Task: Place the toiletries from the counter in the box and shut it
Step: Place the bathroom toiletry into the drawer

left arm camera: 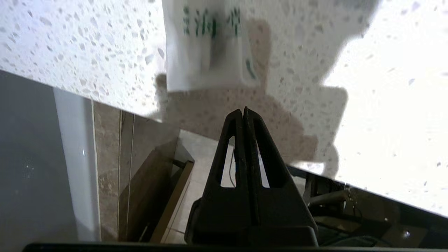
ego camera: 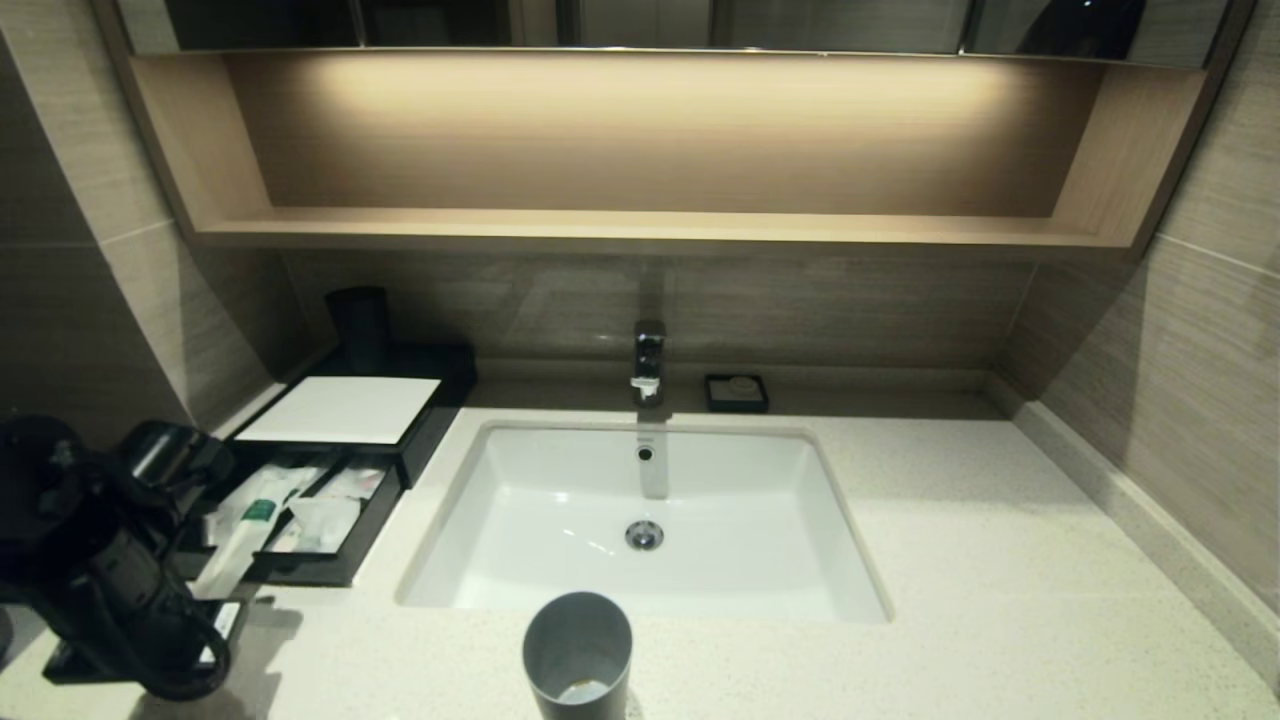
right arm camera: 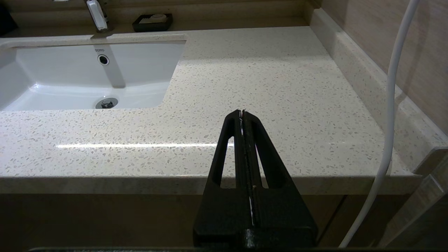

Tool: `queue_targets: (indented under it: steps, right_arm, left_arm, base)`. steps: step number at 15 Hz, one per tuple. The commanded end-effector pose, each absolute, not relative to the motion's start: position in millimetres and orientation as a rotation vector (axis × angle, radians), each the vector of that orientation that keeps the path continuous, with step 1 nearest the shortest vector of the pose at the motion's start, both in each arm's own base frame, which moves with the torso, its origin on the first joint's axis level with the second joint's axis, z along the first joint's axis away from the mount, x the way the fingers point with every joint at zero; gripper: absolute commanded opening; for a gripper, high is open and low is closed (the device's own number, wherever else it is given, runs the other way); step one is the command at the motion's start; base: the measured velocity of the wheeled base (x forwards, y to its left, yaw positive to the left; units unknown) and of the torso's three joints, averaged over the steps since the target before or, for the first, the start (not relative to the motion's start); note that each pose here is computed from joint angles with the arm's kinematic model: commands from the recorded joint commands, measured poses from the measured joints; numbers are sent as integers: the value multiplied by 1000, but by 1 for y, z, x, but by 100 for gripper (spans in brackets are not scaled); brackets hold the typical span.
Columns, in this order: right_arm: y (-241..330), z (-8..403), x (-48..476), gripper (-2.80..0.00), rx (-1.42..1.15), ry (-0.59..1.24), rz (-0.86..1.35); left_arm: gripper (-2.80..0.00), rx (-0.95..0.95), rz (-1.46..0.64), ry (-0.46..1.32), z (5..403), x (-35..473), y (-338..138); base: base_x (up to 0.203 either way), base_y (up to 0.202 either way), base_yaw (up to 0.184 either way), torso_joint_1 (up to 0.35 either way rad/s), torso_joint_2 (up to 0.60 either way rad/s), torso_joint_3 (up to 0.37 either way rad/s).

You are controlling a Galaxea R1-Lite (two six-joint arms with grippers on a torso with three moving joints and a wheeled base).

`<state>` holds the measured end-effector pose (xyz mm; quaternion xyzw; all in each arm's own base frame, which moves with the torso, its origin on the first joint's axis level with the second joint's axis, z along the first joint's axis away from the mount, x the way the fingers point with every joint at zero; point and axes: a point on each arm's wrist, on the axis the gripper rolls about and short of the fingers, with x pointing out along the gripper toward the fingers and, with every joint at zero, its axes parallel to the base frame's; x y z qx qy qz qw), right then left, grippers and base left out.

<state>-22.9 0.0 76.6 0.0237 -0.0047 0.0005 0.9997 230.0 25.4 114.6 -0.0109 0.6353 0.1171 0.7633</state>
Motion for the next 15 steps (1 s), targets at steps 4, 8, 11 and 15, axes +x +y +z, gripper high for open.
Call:
queue_targets:
  steps: [4, 8, 11, 15]
  right_arm:
    - [0, 76, -23, -280, 48, -9, 0]
    - [0, 77, -23, -280, 48, -10, 2]
    - [0, 76, -23, -280, 48, -8, 1]
    - [0, 76, -23, -280, 48, -8, 1]
  left_arm:
    - [-280, -28, 266, 1359, 111, 236, 26]
    - [-280, 2, 308, 1315, 106, 247, 28]
    - [-280, 4, 317, 1283, 109, 252, 29]
    - [-280, 2, 318, 1257, 115, 256, 29]
  base:
    - [0, 0, 0, 0, 0, 0]
    - [0, 0, 0, 0, 0, 0]
    - [0, 0, 0, 0, 0, 0]
    - [0, 0, 0, 0, 0, 0]
